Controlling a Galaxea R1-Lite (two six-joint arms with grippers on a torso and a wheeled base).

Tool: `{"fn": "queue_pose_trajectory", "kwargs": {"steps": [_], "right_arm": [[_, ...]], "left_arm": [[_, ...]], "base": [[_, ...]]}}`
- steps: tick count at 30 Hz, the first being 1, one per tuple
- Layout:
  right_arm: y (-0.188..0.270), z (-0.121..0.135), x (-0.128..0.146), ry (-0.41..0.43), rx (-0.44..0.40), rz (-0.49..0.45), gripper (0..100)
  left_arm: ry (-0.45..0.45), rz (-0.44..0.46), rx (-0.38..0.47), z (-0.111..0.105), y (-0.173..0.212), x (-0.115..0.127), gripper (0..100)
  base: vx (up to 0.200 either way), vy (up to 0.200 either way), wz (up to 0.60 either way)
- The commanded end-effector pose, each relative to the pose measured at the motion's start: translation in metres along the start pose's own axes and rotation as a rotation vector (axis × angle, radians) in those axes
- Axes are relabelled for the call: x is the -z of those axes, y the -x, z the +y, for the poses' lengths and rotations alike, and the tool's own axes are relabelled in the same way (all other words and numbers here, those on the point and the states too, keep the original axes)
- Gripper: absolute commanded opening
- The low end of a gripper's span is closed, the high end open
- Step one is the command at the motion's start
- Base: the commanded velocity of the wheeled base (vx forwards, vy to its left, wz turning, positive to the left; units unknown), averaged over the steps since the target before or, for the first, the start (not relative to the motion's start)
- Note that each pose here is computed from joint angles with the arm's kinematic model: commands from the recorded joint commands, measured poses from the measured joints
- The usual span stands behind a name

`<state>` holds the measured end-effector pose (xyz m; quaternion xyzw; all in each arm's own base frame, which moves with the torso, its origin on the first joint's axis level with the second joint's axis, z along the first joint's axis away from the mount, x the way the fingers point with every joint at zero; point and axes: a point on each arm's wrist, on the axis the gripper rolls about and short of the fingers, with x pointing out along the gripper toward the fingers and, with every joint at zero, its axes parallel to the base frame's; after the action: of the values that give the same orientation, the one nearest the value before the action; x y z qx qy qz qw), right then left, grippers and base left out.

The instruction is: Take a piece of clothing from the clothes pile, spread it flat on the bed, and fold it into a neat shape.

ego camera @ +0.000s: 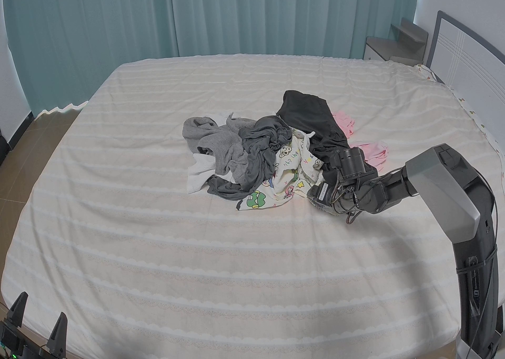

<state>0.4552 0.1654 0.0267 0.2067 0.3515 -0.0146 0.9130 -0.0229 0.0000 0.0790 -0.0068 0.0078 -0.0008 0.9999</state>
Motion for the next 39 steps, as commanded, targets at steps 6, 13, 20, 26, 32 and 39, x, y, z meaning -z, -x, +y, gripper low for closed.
{"fn": "queue_pose_trajectory", "kwargs": {"steps": [6,13,20,26,32,39], "right_arm": [[-0.02,0.014,0.01,0.003,-0.014,-0.029,0],[-0.011,0.013,0.007,-0.003,0.015,-0.051,0],[0.021,0.01,0.004,-0.006,-0.023,-0.043,0],[0.061,0.004,0.015,0.0,-0.11,-0.034,0],[0.11,0.0,0.03,0.017,-0.245,-0.091,0],[0.172,-0.008,0.04,0.029,-0.352,-0.127,0]], "left_arm": [[0.0,0.009,0.0,0.0,-0.001,0.004,100],[0.0,0.009,0.0,0.0,-0.001,0.004,100],[0.0,0.009,0.0,0.0,-0.001,0.004,100],[0.0,0.009,0.0,0.0,-0.001,0.004,100],[0.0,0.009,0.0,0.0,-0.001,0.004,100],[0.0,0.009,0.0,0.0,-0.001,0.004,100]], "base": [[0.0,0.0,0.0],[0.0,0.0,0.0],[0.0,0.0,0.0],[0.0,0.0,0.0],[0.0,0.0,0.0],[0.0,0.0,0.0]]}}
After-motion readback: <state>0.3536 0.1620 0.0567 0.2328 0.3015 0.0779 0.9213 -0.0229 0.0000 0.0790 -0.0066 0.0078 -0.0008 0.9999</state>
